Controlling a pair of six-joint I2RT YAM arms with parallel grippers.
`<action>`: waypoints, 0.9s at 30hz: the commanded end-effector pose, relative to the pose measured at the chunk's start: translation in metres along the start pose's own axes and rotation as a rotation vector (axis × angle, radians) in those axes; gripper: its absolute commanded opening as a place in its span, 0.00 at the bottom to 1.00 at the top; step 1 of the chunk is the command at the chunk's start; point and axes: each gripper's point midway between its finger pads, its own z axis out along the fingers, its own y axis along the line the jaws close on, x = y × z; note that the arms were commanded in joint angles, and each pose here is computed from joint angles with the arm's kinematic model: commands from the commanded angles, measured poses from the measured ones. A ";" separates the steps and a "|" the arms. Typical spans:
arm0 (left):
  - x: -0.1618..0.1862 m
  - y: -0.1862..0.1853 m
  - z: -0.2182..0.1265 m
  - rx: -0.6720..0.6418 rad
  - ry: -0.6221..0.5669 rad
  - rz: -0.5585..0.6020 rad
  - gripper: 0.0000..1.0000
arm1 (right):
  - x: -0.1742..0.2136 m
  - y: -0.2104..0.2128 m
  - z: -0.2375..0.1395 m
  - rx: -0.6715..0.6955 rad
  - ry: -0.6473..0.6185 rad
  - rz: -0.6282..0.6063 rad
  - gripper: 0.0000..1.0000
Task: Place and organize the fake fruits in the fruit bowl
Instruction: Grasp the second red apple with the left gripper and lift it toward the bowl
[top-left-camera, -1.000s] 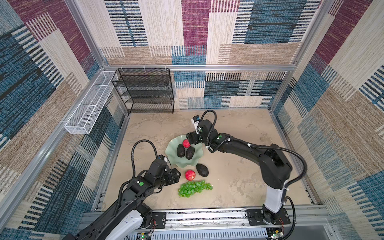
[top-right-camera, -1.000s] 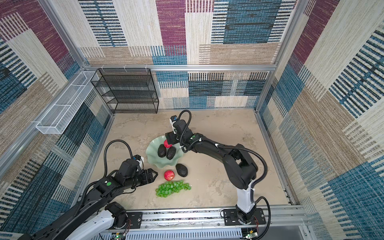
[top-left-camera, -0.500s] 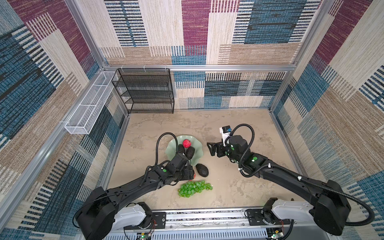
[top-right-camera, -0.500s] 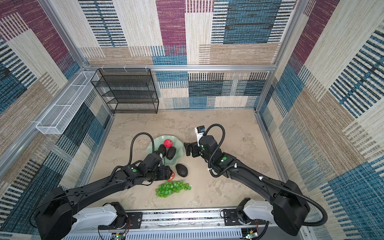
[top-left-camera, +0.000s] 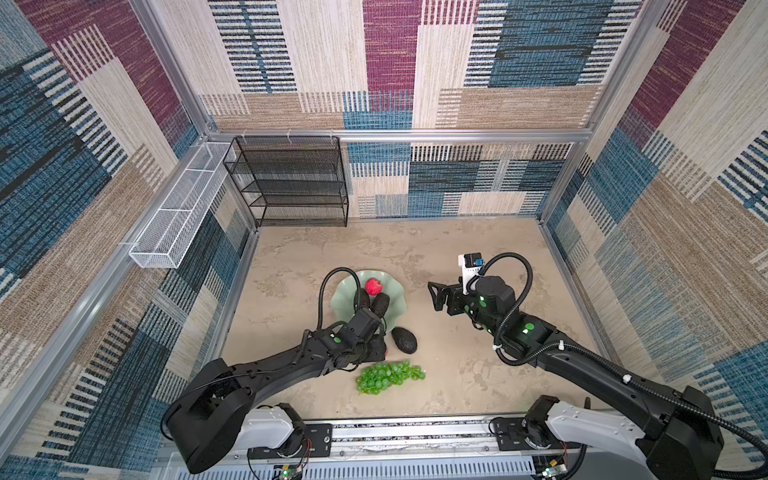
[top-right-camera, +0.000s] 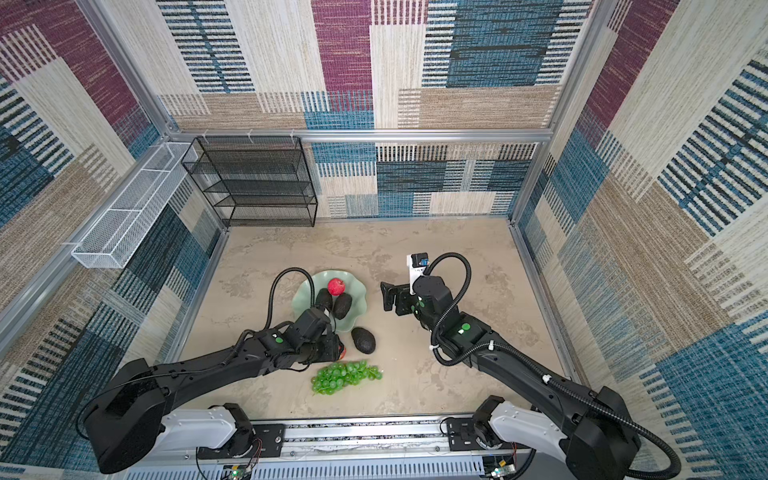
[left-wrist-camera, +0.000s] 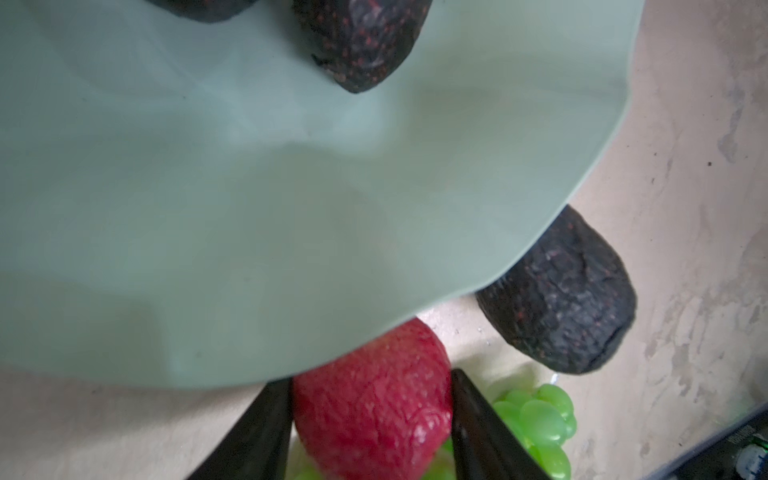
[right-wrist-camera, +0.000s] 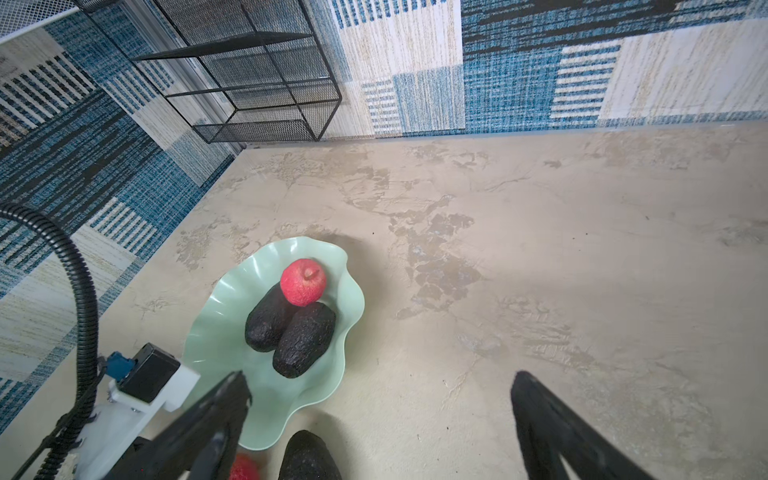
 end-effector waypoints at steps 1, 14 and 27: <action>0.000 0.007 -0.010 -0.009 -0.032 -0.003 0.53 | -0.007 0.003 0.002 -0.012 -0.026 0.004 1.00; -0.018 0.055 -0.135 -0.070 -0.318 0.018 0.53 | -0.007 0.014 0.019 -0.042 0.000 -0.014 1.00; -0.167 0.035 -0.098 -0.097 -0.412 0.092 0.54 | 0.040 0.028 0.025 -0.166 0.153 -0.072 0.98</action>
